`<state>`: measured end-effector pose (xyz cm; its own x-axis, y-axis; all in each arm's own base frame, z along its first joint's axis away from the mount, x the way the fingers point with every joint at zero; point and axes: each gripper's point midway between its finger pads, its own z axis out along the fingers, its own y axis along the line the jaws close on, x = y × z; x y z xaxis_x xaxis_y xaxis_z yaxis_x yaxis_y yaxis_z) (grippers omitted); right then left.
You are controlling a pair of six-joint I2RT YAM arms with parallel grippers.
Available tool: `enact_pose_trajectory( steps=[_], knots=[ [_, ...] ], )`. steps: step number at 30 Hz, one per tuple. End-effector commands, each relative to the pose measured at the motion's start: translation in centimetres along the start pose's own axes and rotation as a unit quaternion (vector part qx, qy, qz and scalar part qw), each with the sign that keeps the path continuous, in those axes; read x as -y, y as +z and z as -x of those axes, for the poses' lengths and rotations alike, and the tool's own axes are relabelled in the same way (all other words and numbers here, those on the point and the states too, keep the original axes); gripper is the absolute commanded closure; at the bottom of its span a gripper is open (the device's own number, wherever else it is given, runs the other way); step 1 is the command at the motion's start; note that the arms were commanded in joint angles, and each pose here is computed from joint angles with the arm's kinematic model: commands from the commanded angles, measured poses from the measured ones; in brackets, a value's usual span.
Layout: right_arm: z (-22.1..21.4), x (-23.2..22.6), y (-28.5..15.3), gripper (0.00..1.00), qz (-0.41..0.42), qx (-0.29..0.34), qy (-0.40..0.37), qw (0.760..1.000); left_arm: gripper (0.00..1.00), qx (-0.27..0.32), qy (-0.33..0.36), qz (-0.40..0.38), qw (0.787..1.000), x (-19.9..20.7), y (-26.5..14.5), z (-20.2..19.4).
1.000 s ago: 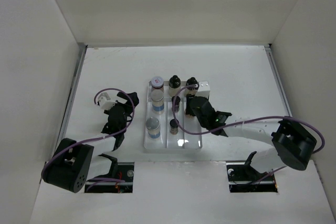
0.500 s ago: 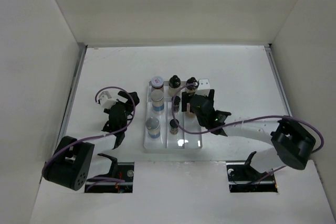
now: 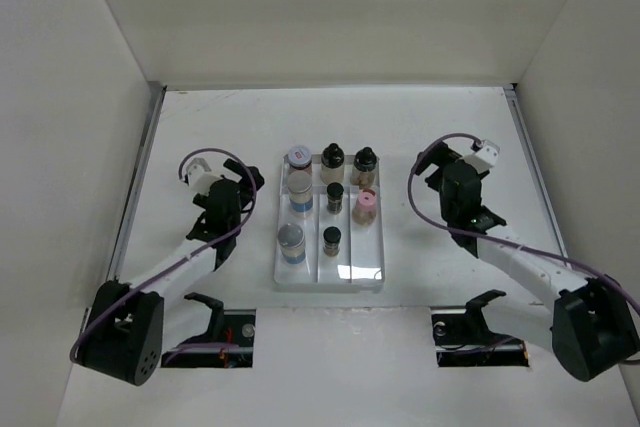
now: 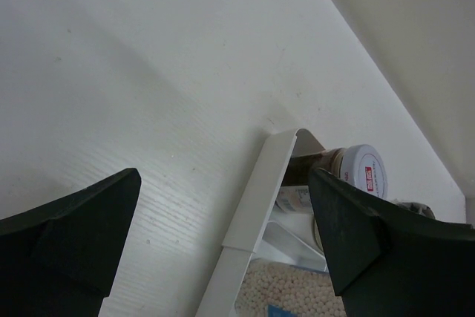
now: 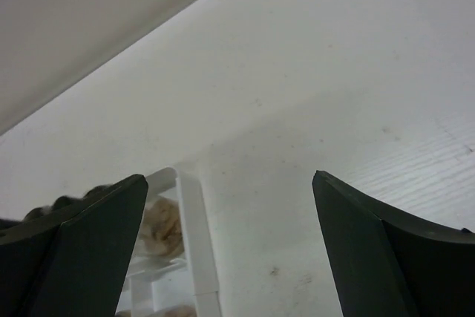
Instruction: Organize the condiment bottles
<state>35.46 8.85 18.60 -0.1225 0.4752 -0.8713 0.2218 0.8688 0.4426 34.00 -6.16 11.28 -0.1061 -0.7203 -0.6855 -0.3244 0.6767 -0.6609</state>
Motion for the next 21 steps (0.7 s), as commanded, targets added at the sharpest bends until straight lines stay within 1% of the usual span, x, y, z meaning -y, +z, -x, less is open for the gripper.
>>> enact_pose_trajectory(
  steps=[1,4,7,11,16,19,21],
  knots=[
    [-1.0,0.5,0.9,0.0,0.02,-0.019,0.079,0.997,0.0,-0.014,0.022,0.036,0.999,0.2,-0.8,1.4],
    [-2.9,2.6,1.2,0.0,-0.004,-0.025,0.09,0.996,0.0,-0.014,0.032,0.064,0.997,0.0,-1.8,3.0],
    [-4.2,3.4,1.5,0.0,-0.013,-0.03,0.097,0.995,0.0,0.0,0.043,0.086,0.995,-0.3,-2.7,4.8],
    [-4.1,3.4,1.5,0.0,-0.009,-0.03,0.103,0.994,0.0,0.019,0.051,0.094,0.994,-0.4,-4.0,6.6],
    [-3.8,2.9,1.5,0.0,0.001,-0.03,0.102,0.994,0.0,0.019,0.059,0.096,0.993,-0.6,-5.3,7.1],
    [-4.1,2.4,1.5,0.0,0.006,-0.035,0.099,0.994,0.0,0.017,0.064,0.082,0.994,-0.5,-5.9,6.8],
    [-4.2,2.3,1.6,0.0,0.009,-0.04,0.099,0.994,0.0,0.015,0.08,0.074,0.994,0.0,-6.3,7.0]
  ],
)
